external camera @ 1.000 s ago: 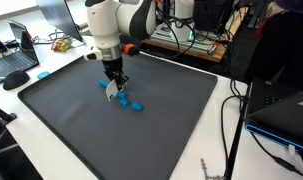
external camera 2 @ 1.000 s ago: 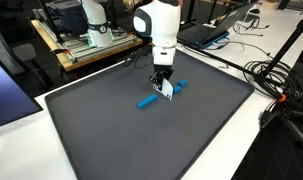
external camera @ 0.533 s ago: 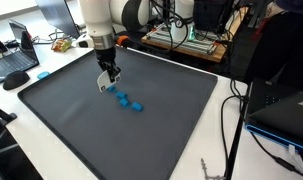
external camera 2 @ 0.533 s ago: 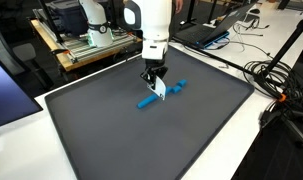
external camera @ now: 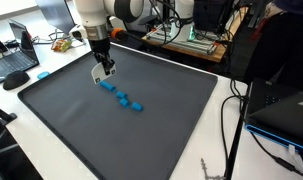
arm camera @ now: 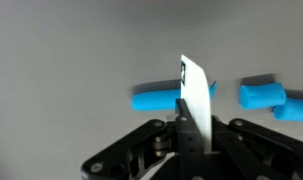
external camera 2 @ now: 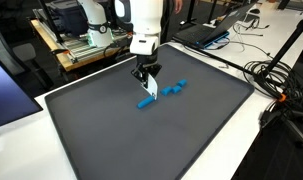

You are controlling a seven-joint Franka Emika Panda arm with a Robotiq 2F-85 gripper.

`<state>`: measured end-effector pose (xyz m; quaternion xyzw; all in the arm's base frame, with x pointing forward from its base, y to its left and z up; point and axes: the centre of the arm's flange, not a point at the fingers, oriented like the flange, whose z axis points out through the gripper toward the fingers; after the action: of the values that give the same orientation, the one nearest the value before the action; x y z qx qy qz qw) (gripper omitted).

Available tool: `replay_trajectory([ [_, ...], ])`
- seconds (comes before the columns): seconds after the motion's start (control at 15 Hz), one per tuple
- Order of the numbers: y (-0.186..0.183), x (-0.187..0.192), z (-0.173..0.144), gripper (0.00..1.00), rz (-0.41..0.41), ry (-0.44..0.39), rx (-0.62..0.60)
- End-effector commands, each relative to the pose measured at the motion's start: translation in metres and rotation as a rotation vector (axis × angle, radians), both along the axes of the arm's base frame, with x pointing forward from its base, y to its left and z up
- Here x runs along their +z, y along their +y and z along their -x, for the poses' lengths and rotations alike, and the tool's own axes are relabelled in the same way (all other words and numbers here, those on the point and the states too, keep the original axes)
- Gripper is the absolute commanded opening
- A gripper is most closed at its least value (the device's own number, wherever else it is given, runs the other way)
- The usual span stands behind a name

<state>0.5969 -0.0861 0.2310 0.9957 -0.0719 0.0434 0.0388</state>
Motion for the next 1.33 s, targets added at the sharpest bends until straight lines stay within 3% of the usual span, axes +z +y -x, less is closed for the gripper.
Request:
replay_trajectory([
  [0.0, -0.005, -0.006, 0.003, 0.01, -0.014, 0.031, -0.003],
  [1.27, 0.003, -0.047, -0.014, 0.01, -0.015, 0.106, 0.018],
])
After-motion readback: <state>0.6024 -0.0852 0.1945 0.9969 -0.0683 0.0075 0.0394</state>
